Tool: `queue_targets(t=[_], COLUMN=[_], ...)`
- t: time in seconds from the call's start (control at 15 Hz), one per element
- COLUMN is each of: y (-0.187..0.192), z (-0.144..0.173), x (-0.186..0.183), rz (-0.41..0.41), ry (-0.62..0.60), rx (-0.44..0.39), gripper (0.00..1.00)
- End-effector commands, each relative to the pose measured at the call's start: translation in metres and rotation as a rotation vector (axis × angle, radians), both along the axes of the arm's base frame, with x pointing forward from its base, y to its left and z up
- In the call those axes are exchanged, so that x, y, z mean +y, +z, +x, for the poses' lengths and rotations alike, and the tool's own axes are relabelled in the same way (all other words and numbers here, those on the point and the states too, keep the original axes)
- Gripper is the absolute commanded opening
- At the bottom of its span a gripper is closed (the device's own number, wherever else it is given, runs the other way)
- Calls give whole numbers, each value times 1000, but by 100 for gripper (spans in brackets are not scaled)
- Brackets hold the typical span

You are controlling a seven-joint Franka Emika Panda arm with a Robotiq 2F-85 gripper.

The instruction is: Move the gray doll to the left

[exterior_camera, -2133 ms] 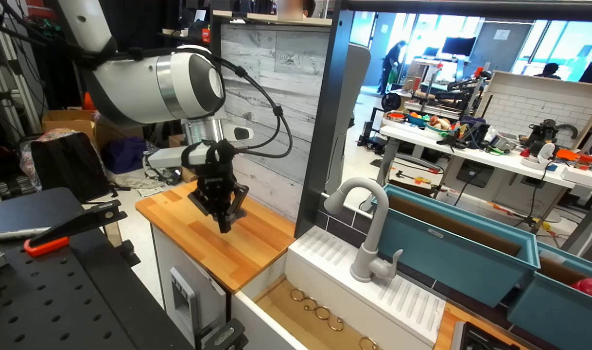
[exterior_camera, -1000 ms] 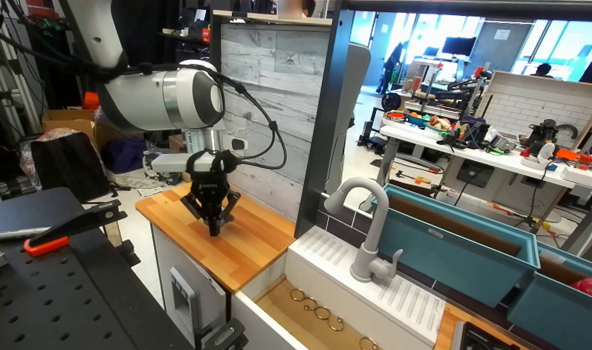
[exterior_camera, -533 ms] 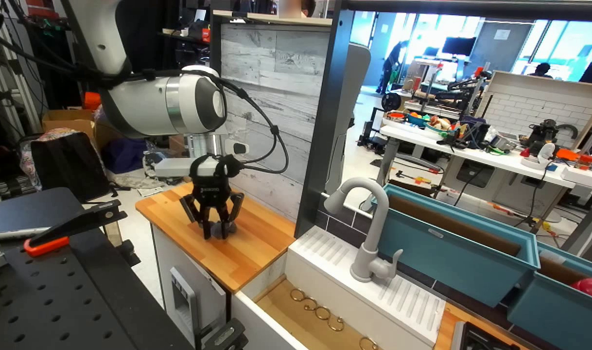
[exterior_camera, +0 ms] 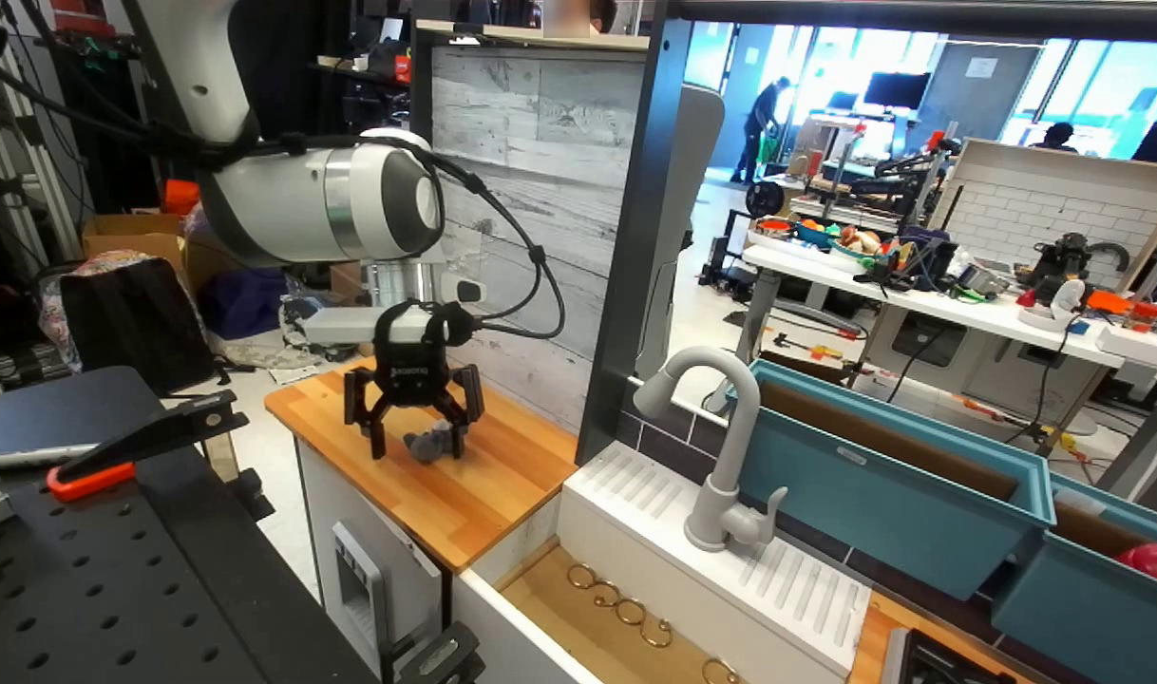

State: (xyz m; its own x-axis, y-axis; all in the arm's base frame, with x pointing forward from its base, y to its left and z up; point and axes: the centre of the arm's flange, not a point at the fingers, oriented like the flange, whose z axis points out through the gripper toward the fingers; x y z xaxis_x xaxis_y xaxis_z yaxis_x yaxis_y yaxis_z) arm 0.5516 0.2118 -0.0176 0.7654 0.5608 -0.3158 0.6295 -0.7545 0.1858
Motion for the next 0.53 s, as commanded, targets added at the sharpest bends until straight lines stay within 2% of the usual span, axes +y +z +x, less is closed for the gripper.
queue_targets(t=[0.0,0.27,0.47], y=[0,5,9], z=[10,18,26], x=[2,7,5], rz=[79,208,253], ry=[-94,-183,-237], rx=[-2,-56,-137], gripper=[100,100,100])
